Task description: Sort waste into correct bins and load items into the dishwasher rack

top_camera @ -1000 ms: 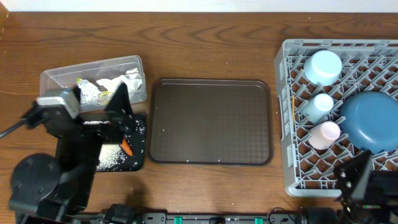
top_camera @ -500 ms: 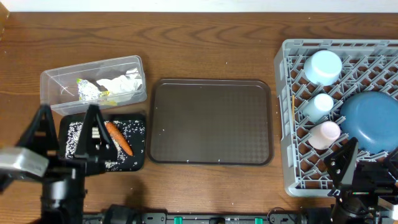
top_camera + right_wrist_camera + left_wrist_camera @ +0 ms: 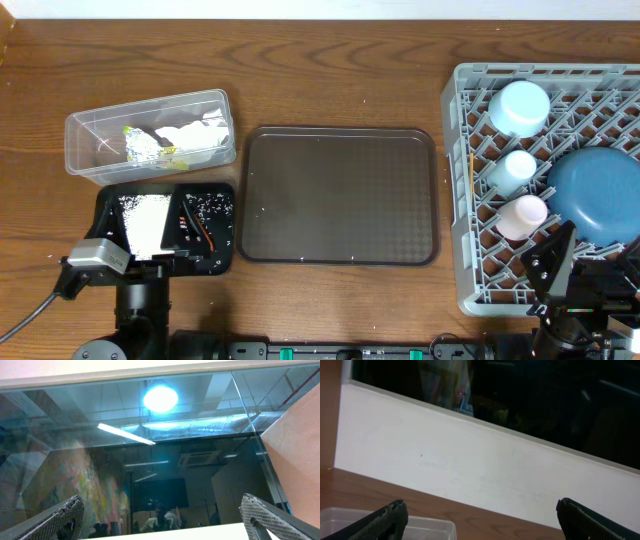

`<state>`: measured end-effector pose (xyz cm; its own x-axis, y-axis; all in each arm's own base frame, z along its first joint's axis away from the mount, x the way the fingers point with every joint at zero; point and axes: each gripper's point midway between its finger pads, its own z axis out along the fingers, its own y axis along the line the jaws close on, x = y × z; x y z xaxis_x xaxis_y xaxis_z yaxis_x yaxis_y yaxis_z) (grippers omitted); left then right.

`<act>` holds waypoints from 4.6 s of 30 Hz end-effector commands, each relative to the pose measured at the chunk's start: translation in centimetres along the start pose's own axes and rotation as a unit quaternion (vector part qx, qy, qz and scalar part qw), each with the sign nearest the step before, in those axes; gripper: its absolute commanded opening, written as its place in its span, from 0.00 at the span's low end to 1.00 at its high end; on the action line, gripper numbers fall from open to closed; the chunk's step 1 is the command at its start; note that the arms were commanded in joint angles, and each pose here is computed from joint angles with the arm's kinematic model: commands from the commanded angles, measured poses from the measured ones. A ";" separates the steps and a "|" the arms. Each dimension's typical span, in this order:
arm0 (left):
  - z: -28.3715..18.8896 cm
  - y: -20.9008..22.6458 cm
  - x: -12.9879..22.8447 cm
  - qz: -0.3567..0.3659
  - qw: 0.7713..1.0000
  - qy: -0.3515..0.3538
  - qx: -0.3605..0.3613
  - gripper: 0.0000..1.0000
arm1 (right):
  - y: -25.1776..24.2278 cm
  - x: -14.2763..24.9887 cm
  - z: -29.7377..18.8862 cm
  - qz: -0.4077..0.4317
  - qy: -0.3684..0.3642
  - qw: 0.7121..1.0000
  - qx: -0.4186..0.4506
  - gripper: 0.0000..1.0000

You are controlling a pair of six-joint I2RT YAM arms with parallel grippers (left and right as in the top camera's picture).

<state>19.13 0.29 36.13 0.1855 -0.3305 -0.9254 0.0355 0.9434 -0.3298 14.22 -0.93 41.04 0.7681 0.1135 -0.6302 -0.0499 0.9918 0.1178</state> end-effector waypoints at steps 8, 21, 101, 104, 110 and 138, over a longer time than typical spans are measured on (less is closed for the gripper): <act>0.0 0.6 0.2 -0.005 0.996 -0.092 0.017 0.98 | -0.2 0.5 -0.2 -0.009 0.004 1.000 0.003 0.99; 0.0 0.9 1.1 -0.016 0.982 -0.184 0.047 0.98 | -0.3 1.2 -0.4 -0.009 0.011 1.000 0.004 0.99; 1.1 6.4 21.4 0.023 0.988 0.150 -0.039 0.98 | -2.0 20.8 -9.1 -0.027 0.364 0.931 0.020 0.99; 1.0 6.6 21.9 0.025 0.986 0.160 -0.042 0.98 | -2.0 20.8 -9.1 -0.027 0.364 0.931 0.020 0.99; 1.0 6.6 21.9 0.024 0.986 0.160 -0.042 0.98 | -2.0 21.1 -9.4 -0.028 0.372 0.927 0.021 0.99; 1.2 6.7 21.0 0.023 0.989 0.141 -0.045 0.98 | -2.3 23.5 -12.1 -0.033 0.439 0.898 0.024 0.99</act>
<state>24.49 -0.76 15.69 -0.0819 -0.3058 -0.9486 -0.0300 0.9521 -0.3043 24.70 -0.09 17.30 -0.0064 0.0923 -0.9957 0.0278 0.9954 0.0921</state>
